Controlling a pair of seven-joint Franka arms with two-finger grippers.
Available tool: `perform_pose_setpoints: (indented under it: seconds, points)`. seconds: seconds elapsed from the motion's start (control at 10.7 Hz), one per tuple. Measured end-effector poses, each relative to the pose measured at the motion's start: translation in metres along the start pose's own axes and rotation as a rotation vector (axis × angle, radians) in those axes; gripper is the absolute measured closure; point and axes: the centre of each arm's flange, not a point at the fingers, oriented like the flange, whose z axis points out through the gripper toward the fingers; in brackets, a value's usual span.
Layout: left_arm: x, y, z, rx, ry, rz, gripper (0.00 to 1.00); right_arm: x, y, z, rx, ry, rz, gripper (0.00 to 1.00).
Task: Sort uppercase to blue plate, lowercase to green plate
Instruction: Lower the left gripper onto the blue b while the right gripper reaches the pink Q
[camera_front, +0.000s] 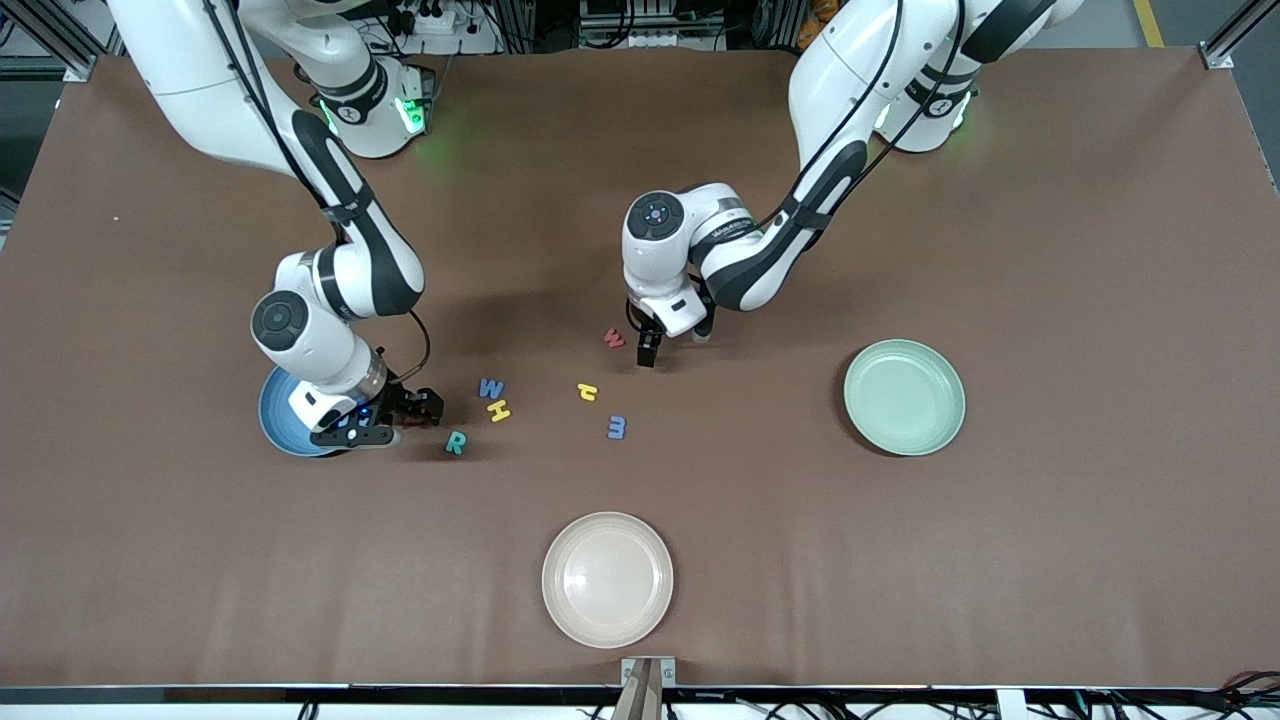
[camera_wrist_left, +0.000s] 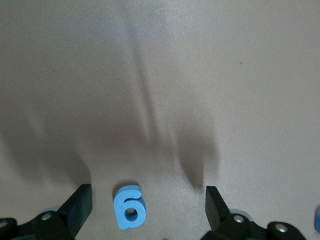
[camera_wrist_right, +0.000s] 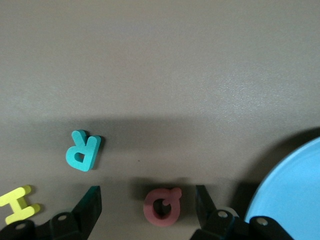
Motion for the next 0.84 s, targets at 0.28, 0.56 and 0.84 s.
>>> perform_pose_setpoints:
  seconds: [0.28, 0.56, 0.84]
  points:
    - [0.000, 0.000, 0.000, -0.001, -0.001, 0.000, 0.00, -0.003, 0.001, 0.011, -0.012, 0.016, -0.023, 0.18]
    - [-0.003, -0.003, 0.004, -0.002, -0.012, 0.004, 0.00, -0.008, 0.003, 0.020, -0.016, 0.023, -0.030, 0.26]
    - [-0.007, -0.007, 0.008, 0.002, -0.013, 0.013, 0.00, -0.012, 0.005, 0.023, -0.023, 0.036, -0.046, 0.32]
